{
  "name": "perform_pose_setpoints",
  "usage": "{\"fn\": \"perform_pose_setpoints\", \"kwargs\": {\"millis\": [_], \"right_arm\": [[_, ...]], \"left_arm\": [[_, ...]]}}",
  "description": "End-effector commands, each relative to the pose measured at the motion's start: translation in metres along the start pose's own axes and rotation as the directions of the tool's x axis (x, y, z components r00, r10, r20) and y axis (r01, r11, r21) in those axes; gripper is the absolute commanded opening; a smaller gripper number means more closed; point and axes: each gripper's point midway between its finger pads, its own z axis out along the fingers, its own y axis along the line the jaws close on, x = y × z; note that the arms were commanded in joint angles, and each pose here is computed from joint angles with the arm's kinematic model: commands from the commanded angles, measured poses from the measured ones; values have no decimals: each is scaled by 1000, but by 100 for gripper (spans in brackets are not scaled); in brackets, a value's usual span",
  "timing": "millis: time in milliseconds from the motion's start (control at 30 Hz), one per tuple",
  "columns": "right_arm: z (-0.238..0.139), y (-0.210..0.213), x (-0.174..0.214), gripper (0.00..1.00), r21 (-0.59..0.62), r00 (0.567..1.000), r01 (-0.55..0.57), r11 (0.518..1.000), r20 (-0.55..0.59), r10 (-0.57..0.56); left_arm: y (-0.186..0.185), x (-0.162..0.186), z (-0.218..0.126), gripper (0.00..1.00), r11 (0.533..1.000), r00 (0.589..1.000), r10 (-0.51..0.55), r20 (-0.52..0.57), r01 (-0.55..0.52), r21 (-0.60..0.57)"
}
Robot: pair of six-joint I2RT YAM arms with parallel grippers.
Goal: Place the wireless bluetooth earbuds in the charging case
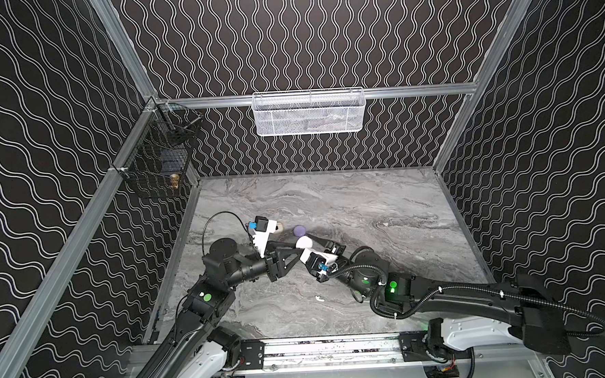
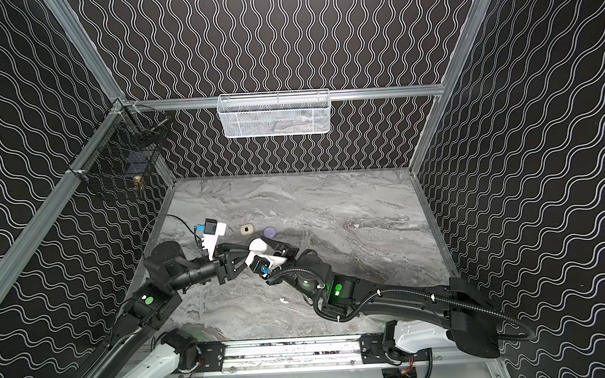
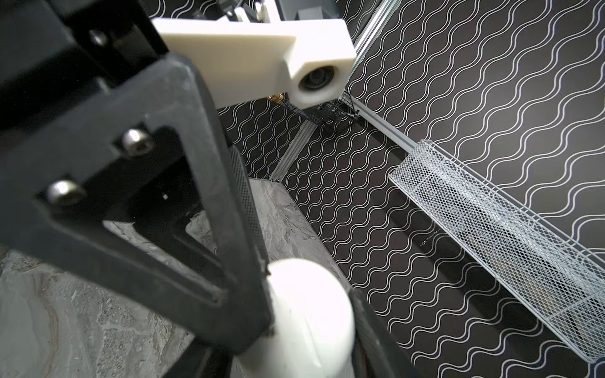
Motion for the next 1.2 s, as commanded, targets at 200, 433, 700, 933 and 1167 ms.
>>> {"fn": "perform_pose_setpoints", "kwargs": {"millis": [200,433,700,933,1167], "right_arm": [[2,-7,-20,16,9,998,-17,1000,62,16],[3,-7,-23,18,15,997,-22,1000,74,20],[-4,-4,-26,50,-21,993,-67,998,100,68],[-32,-3,-18,77,-61,983,-151,987,98,157],[-56,-6,-16,65,-86,958,-245,966,131,255]], "left_arm": [[0,-8,3,40,999,999,31,16,-31,-7],[1,-8,4,26,999,999,33,13,-32,-15],[6,-8,7,0,998,998,55,13,-55,-27],[11,-10,6,0,980,979,195,65,-192,-47],[9,4,2,0,910,905,414,94,-414,-26]]}}
